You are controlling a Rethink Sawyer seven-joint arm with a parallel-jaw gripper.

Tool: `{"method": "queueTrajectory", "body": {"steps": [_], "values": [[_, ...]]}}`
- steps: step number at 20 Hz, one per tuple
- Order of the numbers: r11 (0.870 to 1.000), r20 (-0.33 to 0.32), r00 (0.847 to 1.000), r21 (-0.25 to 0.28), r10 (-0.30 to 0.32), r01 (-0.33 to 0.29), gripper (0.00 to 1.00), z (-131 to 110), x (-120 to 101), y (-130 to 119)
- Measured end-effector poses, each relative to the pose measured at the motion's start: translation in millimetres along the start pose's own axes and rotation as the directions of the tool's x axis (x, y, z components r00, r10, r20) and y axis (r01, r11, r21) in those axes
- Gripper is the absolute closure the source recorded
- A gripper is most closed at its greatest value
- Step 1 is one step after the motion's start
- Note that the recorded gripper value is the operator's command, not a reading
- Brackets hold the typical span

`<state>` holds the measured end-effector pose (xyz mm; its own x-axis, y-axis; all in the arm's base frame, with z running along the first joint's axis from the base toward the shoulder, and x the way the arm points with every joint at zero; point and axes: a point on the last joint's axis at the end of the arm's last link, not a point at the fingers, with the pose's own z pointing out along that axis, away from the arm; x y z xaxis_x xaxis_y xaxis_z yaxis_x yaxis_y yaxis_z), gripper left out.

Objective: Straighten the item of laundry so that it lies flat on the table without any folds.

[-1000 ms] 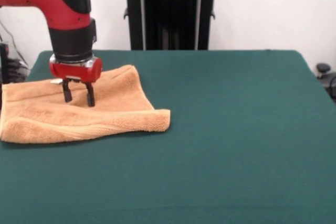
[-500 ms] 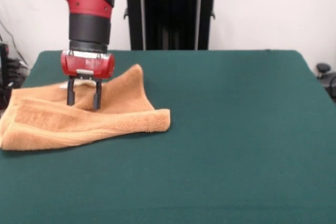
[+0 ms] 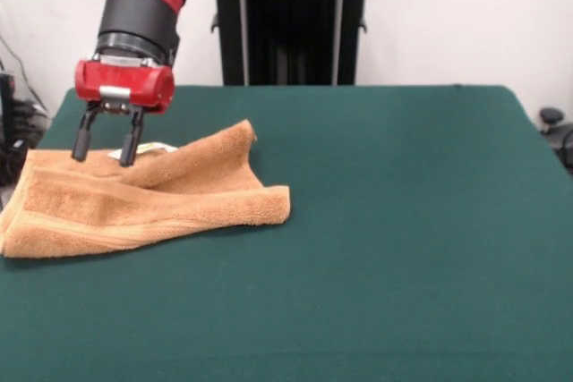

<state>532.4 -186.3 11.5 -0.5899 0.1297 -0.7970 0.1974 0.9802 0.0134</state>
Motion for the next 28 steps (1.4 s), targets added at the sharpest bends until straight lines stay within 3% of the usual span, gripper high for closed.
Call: {"method": "queueTrajectory", "body": {"steps": [10,18,22,28], "values": [[0.999,-0.056,0.998,0.046,-0.024,0.027,0.00,-12,23,-23],[0.998,-0.103,0.993,0.035,-0.049,0.052,0.00,-17,33,-24],[0.997,-0.152,0.986,0.030,-0.063,0.069,0.00,-20,41,-26],[0.996,-0.260,0.962,0.030,-0.078,0.089,0.00,-18,55,-29]]}}
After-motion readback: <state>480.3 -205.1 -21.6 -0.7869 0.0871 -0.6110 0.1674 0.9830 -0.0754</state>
